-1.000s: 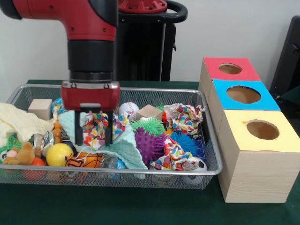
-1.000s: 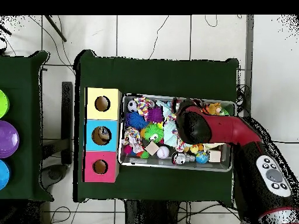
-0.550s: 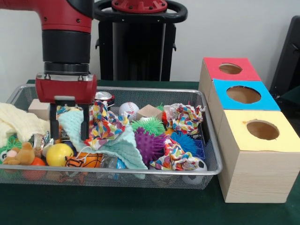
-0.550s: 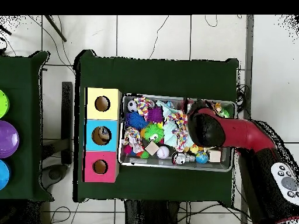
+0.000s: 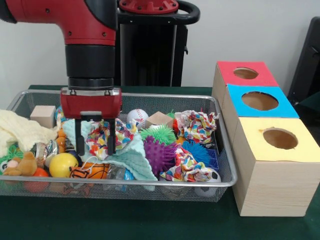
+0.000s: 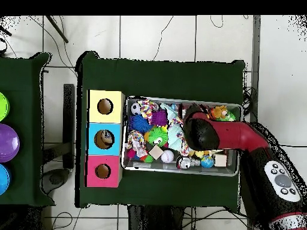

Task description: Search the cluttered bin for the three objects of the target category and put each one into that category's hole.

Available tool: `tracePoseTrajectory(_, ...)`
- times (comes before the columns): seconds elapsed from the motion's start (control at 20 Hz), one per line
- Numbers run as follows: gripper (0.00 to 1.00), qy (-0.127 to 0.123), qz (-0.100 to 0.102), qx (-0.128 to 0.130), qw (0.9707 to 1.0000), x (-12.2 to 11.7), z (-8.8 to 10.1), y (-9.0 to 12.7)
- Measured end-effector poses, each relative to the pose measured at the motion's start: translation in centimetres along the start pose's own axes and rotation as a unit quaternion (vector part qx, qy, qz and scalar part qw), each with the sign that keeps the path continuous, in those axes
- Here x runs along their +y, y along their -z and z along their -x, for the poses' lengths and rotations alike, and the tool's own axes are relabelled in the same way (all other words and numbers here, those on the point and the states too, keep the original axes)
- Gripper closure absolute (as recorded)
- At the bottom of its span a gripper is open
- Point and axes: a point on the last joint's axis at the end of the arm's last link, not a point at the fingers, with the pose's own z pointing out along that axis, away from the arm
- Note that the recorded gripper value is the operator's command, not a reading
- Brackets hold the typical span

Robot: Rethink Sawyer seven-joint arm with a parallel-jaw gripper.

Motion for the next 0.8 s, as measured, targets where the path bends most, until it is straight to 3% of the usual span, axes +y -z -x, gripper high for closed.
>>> tracePoseTrajectory(0.4,0.00,0.014,0.011,0.008,0.9998,1.3,-1.7,-1.6)
tracePoseTrajectory(0.8,0.00,-0.004,0.034,0.022,0.9992,1.1,-5.1,-4.8)
